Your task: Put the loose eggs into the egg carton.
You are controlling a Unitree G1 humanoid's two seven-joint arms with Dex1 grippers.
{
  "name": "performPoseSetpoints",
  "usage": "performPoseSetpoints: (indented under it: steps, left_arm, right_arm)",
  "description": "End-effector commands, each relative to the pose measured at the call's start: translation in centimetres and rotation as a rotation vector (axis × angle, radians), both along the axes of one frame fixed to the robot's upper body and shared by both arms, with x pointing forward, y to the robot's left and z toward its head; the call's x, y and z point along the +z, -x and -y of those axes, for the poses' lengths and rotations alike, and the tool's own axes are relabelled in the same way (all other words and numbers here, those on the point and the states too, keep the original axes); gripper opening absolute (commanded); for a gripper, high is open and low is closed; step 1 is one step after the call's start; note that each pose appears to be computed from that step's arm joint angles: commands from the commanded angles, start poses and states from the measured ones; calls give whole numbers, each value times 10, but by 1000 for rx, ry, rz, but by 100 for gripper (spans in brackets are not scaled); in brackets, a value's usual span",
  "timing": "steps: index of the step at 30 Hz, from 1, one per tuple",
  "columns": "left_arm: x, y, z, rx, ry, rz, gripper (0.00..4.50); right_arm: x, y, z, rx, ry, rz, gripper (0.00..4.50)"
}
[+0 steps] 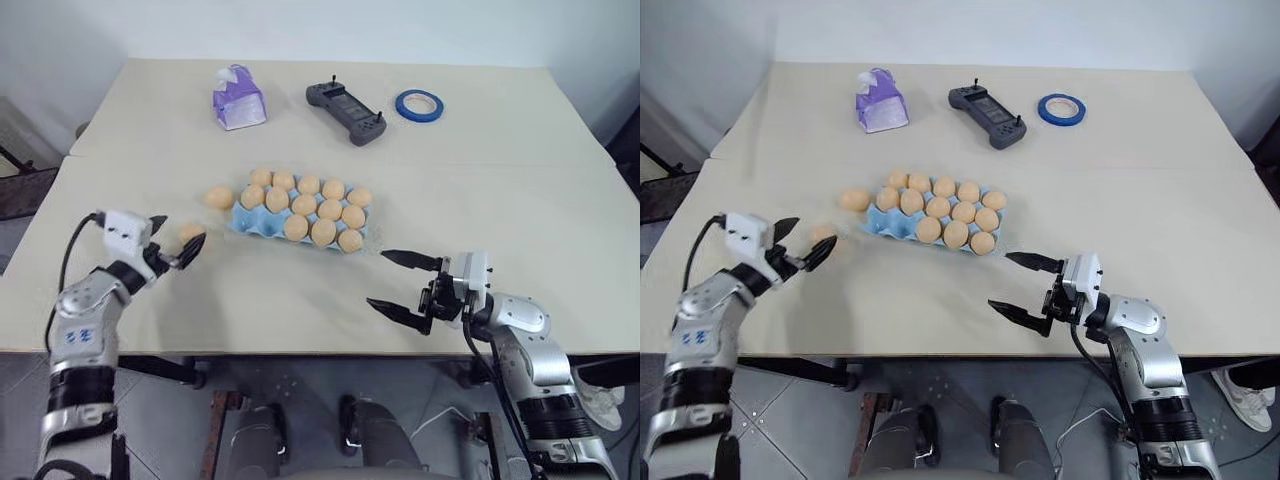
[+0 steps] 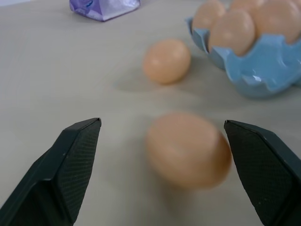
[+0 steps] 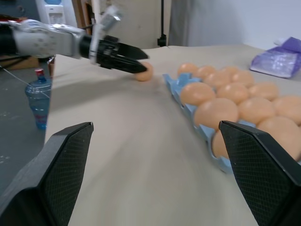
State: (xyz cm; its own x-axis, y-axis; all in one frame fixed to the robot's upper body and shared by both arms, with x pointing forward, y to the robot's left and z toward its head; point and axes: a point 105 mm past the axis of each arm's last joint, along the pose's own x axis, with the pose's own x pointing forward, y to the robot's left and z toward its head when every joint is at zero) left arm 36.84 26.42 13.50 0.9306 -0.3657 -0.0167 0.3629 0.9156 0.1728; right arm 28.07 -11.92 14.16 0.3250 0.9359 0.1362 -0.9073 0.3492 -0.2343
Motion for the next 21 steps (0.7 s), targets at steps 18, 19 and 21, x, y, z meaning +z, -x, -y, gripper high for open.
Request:
performPoseSetpoints:
  steps: [18,19,21]
  left_arm:
    - [47,0,72,-308,-6,152,231]
    - [49,-2,83,-345,-13,143,231]
    - [49,-9,99,-384,-28,119,231]
  right_arm:
    - [4,6,0,-22,-25,33,450]
    - [4,6,0,-23,-24,33,450]
    - [4,6,1,-27,-24,34,450]
